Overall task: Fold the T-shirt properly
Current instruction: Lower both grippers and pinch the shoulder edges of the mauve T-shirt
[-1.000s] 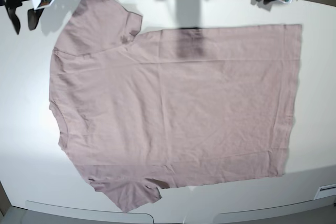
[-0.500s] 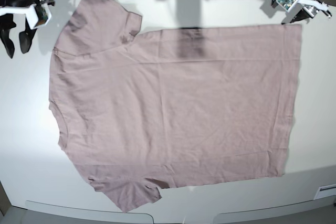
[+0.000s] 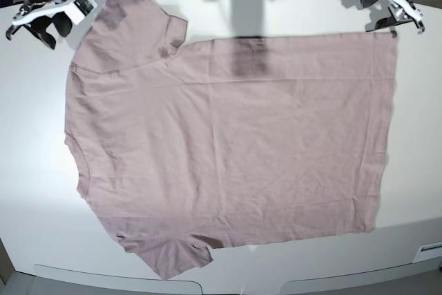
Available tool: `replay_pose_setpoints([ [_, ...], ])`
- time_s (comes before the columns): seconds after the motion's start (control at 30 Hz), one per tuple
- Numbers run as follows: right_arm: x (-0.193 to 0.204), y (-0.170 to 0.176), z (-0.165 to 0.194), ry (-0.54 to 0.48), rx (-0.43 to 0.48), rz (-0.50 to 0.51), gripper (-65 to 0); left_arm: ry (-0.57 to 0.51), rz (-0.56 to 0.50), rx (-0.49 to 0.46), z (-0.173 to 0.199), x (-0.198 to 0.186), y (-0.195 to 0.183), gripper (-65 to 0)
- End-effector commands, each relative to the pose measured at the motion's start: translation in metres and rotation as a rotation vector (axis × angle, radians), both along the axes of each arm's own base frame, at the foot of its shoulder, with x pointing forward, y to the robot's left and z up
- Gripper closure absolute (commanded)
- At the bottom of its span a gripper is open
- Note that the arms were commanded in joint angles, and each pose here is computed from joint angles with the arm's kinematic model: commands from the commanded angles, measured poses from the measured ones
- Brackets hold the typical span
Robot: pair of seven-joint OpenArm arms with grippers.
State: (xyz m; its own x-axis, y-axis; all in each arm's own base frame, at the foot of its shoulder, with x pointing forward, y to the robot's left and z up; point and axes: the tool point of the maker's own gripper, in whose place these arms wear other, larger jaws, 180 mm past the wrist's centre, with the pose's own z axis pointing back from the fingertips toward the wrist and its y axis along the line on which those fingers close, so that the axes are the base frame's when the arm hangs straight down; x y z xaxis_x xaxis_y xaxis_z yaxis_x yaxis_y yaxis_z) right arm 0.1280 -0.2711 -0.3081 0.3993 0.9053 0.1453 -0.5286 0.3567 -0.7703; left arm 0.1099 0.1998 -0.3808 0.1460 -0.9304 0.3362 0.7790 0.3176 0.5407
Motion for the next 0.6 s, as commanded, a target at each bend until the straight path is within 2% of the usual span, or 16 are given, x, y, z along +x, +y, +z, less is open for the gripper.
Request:
replay_pose_setpoints([
  [0.0,0.004,0.003,0.007,-0.026,0.006,0.008,-24.1,-0.036,0.001,0.009,0.003,0.008,0.004,-32.0],
  [0.17,0.004,0.002,0.008,-0.035,0.011,-0.002,-24.2,-0.029,0.045,0.038,-0.031,0.018,0.019,-31.9],
  [0.3,0.006,0.001,0.011,-0.058,0.015,-0.014,-24.1,-0.053,0.001,0.137,-0.052,0.021,0.025,-31.3],
  [0.43,0.009,0.003,0.015,-0.078,0.025,-0.017,-24.1,-0.009,-0.009,0.129,-0.072,0.017,0.021,-31.3],
  [0.57,0.012,0.009,0.021,-0.093,0.043,-0.009,-24.2,-0.032,0.021,0.163,-0.081,0.026,0.029,-30.0],
])
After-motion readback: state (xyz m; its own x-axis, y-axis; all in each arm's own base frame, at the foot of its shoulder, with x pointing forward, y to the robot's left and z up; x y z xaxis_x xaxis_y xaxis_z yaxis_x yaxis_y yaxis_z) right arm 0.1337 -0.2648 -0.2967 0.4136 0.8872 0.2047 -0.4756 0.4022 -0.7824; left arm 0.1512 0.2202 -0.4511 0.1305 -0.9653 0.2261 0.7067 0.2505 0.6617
